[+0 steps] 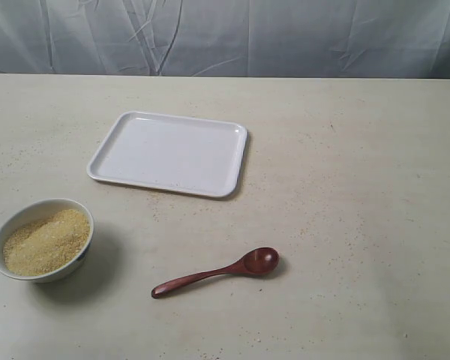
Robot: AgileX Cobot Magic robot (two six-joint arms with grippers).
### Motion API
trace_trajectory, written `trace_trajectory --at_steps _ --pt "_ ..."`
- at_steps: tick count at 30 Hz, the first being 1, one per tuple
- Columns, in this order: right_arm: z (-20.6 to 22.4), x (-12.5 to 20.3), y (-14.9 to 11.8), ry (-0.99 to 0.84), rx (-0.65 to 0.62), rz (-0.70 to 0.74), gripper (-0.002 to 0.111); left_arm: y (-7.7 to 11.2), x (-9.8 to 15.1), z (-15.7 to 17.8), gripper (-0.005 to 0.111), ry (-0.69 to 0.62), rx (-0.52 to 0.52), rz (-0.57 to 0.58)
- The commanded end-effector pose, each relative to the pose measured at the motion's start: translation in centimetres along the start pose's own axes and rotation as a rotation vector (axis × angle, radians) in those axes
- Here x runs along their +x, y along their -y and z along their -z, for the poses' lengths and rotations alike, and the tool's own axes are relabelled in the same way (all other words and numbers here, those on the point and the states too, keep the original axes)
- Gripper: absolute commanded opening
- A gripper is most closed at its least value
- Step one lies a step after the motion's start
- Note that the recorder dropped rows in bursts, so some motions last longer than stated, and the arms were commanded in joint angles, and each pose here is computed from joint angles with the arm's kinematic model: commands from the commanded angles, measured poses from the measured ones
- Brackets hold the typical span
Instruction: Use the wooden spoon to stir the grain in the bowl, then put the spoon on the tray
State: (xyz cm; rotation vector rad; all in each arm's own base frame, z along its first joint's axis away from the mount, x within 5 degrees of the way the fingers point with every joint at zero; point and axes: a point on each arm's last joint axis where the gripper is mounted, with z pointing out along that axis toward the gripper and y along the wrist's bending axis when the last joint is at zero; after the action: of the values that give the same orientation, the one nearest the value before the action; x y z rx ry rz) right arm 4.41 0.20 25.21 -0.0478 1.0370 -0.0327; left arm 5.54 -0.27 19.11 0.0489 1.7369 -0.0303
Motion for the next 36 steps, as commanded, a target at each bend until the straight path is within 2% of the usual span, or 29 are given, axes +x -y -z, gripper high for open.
trace_trajectory --at_steps 1,4,6,10,16,19,22,23,24,25,28,29,30,31,34,36 --pt "0.1 -0.2 0.0 0.030 0.008 0.006 -0.001 0.0 0.0 0.0 0.000 0.016 0.004 -0.001" --pt "0.1 0.2 0.1 -0.020 0.010 0.010 -0.001 0.0 0.0 0.0 0.000 0.016 0.004 -0.001" --pt "-0.1 1.1 0.1 -0.115 0.016 -0.012 -0.001 0.0 0.0 0.0 0.000 0.016 0.004 -0.001" --pt "-2.2 0.1 0.3 -0.394 0.029 -0.113 -0.001 0.0 0.0 0.0 0.000 0.016 0.004 -0.001" --pt "-8.4 -2.3 0.2 -0.839 -0.009 -0.129 -0.001 0.0 0.0 0.0 0.000 0.016 0.004 -0.001" --pt "-11.4 -1.0 0.0 -0.987 -0.015 -0.157 -0.001 0.0 0.0 0.0 0.000 0.016 0.004 -0.001" --pt "-12.8 1.8 -0.7 -1.151 -0.034 -0.245 -0.001 0.0 0.0 0.0 0.000 0.016 0.004 -0.001" --pt "-13.2 3.9 -1.5 -1.286 -0.127 -0.267 -0.001 0.0 0.0 0.0 0.000 0.016 0.004 -0.001" --pt "-13.3 4.6 -2.0 -1.335 -0.172 -0.298 -0.001 0.0 0.0 0.0 0.000 0.016 0.004 -0.001" --pt "-13.6 6.1 -3.4 -1.410 -0.284 -0.334 -0.001 0.0 0.0 0.0 0.000 0.016 0.004 -0.001" --pt "-14.3 7.4 -7.0 -1.446 -0.467 -0.393 -0.001 0.0 0.0 0.0 0.000 0.016 0.004 -0.001" --pt "-14.5 7.5 -9.3 -1.439 -0.588 -0.368 -0.001 0.0 0.0 0.0 0.000 0.016 0.004 -0.001" --pt "-14.7 7.5 -10.2 -1.432 -0.639 -0.343 -0.001 0.0 0.0 0.0 0.000 0.016 0.004 -0.001" --pt "-14.8 7.5 -12.6 -1.416 -0.772 -0.274 -0.001 0.0 0.0 0.0 0.000 0.016 0.004 -0.001" --pt "-14.3 8.1 -17.6 -1.367 -1.072 -0.041 -0.001 0.0 0.0 0.0 0.000 0.016 0.004 -0.001" --pt "-13.6 9.0 -20.4 -1.312 -1.226 0.156 -0.001 0.0 0.0 0.0 0.000 0.016 0.004 -0.001"
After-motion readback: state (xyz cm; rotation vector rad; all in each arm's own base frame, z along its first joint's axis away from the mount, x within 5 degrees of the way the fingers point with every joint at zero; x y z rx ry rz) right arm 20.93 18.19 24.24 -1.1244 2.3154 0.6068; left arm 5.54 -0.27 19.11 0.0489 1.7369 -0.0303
